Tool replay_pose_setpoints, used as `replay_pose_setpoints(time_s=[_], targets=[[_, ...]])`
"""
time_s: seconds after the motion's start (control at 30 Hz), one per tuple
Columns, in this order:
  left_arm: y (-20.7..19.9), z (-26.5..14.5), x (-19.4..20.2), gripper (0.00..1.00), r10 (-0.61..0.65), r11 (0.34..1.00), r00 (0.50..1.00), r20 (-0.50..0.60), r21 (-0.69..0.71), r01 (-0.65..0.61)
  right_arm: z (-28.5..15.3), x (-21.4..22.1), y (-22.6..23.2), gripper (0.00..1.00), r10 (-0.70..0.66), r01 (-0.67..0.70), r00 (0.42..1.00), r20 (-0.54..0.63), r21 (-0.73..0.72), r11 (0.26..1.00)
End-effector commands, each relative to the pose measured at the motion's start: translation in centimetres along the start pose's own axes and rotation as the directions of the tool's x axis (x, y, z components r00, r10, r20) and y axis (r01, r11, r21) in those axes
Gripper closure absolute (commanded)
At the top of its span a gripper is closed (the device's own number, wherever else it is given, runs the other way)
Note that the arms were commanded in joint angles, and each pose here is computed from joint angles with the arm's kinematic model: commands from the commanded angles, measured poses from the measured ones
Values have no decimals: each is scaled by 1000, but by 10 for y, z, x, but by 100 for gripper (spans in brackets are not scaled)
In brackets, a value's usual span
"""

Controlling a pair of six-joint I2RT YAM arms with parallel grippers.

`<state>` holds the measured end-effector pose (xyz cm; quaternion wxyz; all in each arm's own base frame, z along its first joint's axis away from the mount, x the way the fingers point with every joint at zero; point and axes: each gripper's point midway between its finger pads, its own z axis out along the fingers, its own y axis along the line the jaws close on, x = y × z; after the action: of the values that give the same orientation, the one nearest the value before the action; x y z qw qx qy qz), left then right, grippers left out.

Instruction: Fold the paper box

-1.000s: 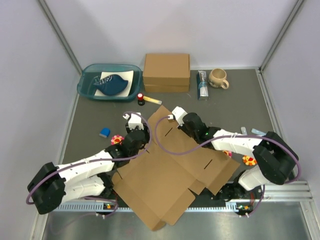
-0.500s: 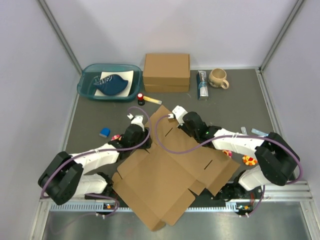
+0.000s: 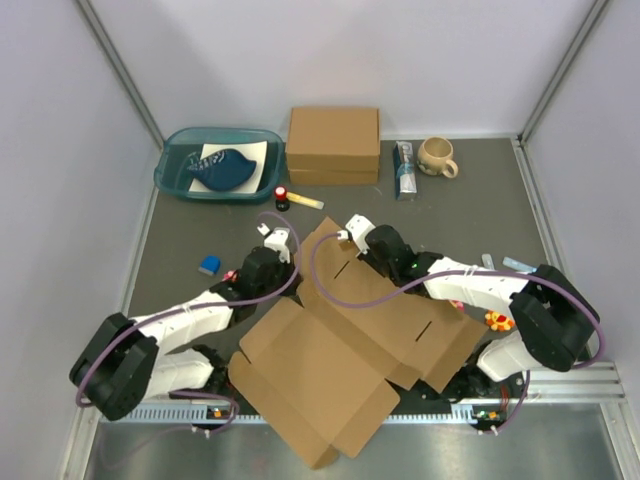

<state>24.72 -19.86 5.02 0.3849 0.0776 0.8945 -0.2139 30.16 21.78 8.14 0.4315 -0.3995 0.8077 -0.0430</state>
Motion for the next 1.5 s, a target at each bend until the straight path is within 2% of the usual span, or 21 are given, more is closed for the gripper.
replay_pose_setpoints(time_s=[0.0, 0.1, 0.33, 0.43, 0.47, 0.5, 0.57, 0.6, 0.7, 0.77, 0.9, 1.0, 1.03, 1.1, 1.17, 1.33, 1.47], targets=[[-57, -16, -24, 99, 30, 955, 990, 138, 289, -69, -7, -39, 12, 100, 48, -43, 994, 100, -56, 998], [-65, -22, -20, 100, 42, 938, 988, 149, 335, -91, -10, -44, 8, 100, 50, -44, 993, 111, -48, 998], [-76, -18, 1, 99, 100, 931, 991, 88, 342, -124, -14, -44, 10, 100, 35, -31, 994, 108, -44, 999], [-62, -19, -1, 85, 47, 962, 992, 115, 263, -76, -15, -43, 11, 100, 33, -28, 994, 107, -45, 999], [-47, -19, -9, 75, 28, 982, 987, 157, 179, -56, -16, -43, 12, 100, 30, -25, 994, 107, -49, 998], [-44, -25, -18, 66, -17, 986, 982, 190, 164, -14, -16, -43, 12, 100, 30, -25, 994, 108, -51, 998], [-30, -29, -23, 47, -7, 996, 977, 212, 86, -12, -15, -40, 13, 100, 25, -20, 994, 103, -53, 998], [-29, -35, -34, 2, -1, 997, 970, 241, 69, -16, -15, -40, 13, 100, 25, -20, 994, 103, -53, 998], [-9, -37, -38, 1, 35, 999, 984, 174, -29, -30, -15, -38, 13, 100, 17, -12, 995, 97, -52, 999], [3, -36, -25, 1, 19, 998, 997, 72, -54, -15, -15, -39, 13, 100, 19, -14, 995, 99, -53, 998], [5, -29, -13, 13, -1, 999, 1000, -13, -32, 1, -15, -39, 16, 100, 22, -15, 995, 101, -63, 998], [4, -24, -3, 25, -8, 1000, 998, -60, -11, 7, -14, -39, 17, 100, 19, -12, 995, 101, -66, 998], [-2, -24, 2, 33, -9, 1000, 996, -85, 22, 11, -14, -38, 17, 100, 17, -10, 995, 98, -65, 998], [-2, -22, 11, 39, -10, 999, 991, -134, 30, 14, -14, -39, 17, 100, 18, -11, 995, 101, -65, 998], [-4, -22, 18, 39, -9, 999, 984, -175, 40, 16, -14, -39, 17, 100, 16, -9, 995, 100, -66, 998], [-6, -22, 20, 36, -9, 999, 983, -183, 49, 18, -13, -38, 19, 100, 20, -13, 995, 101, -71, 997], [-10, -22, 21, 43, -3, 997, 981, -193, 76, 18, -12, -39, 19, 100, 22, -15, 994, 104, -72, 997]])
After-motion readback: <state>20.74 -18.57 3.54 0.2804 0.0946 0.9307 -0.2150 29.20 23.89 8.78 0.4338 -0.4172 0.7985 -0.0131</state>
